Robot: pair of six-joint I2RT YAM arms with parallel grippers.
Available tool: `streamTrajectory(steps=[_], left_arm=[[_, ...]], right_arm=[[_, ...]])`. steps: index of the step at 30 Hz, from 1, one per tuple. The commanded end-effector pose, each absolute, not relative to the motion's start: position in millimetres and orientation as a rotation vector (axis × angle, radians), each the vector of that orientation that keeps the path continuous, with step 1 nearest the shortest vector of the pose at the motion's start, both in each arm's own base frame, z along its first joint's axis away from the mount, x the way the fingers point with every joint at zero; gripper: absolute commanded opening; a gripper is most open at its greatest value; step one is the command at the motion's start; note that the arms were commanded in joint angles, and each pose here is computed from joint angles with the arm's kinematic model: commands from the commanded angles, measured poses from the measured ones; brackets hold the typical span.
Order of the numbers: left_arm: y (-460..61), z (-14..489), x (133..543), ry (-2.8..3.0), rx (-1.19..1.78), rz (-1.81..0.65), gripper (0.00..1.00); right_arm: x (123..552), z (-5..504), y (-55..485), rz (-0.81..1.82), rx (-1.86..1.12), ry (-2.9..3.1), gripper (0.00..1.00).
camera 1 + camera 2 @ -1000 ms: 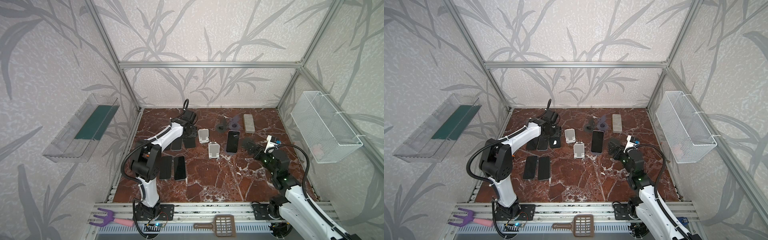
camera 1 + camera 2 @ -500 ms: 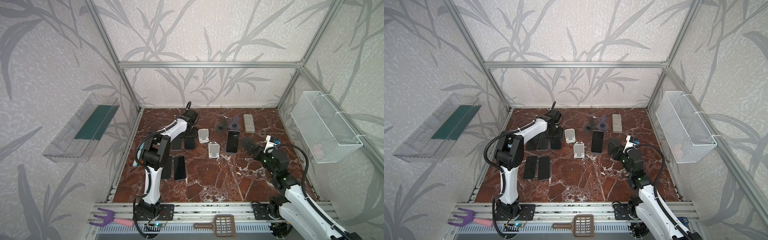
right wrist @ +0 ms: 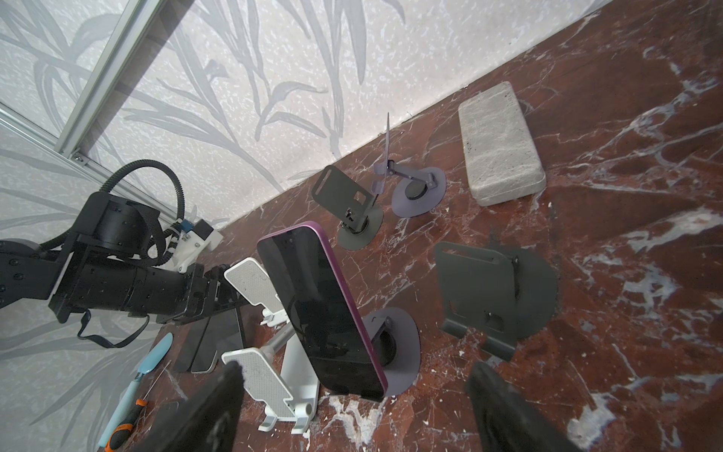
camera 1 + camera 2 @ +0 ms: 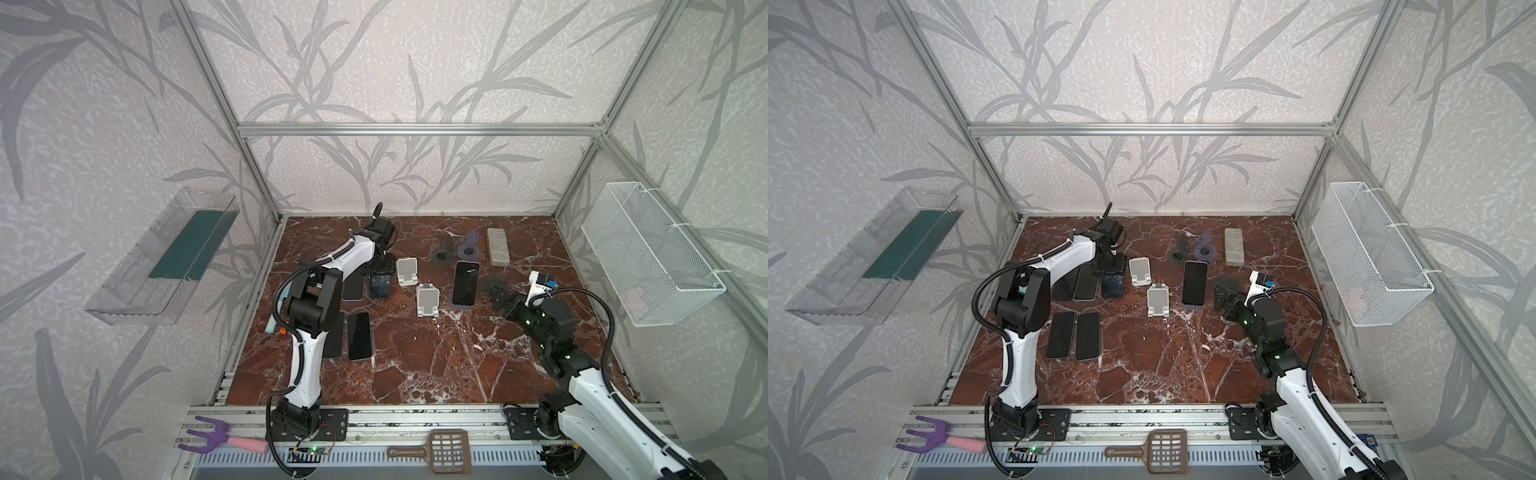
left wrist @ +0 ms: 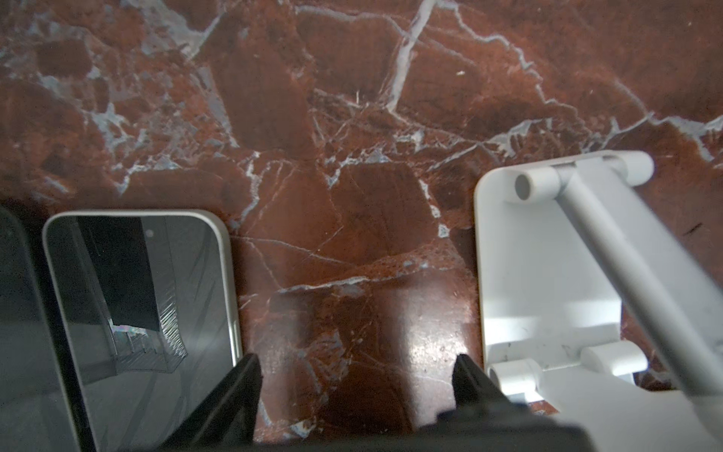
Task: Remove the phone from the phone stand
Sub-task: Place the phone at the center of the table.
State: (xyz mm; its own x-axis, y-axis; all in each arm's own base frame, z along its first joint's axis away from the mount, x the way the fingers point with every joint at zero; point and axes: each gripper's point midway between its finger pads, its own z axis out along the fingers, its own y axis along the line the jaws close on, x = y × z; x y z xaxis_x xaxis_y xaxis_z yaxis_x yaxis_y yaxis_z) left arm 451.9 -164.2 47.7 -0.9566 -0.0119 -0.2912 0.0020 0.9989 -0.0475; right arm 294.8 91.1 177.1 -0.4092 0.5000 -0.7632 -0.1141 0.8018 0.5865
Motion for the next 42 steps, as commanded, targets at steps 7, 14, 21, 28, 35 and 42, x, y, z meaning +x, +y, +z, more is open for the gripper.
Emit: streamTrajectory(steps=[7,14,21,28,35,42], left_arm=[[-157.8,26.5,441.6,2.907,0.000,-0.019,0.63],[-157.8,23.0,437.7,2.920,-0.016,0.001,0.63],[-157.1,21.8,436.1,2.939,0.028,0.020,0.64],[-156.9,19.1,434.9,2.960,0.056,0.032,0.66],[-158.0,19.4,436.3,2.971,0.065,0.032,0.67],[-165.2,14.7,435.4,2.990,0.059,-0.016,0.70]], right_arm=[[293.8,184.9,93.1,0.709,0.282,1.842,0.89],[294.2,183.2,96.1,0.720,0.271,1.848,0.89],[293.1,185.9,96.1,0.720,0.270,1.847,0.89],[293.3,183.2,94.2,0.701,0.276,1.853,0.89],[295.4,180.1,97.4,0.709,0.270,1.863,0.89],[294.8,182.0,98.2,0.712,0.265,1.860,0.89]])
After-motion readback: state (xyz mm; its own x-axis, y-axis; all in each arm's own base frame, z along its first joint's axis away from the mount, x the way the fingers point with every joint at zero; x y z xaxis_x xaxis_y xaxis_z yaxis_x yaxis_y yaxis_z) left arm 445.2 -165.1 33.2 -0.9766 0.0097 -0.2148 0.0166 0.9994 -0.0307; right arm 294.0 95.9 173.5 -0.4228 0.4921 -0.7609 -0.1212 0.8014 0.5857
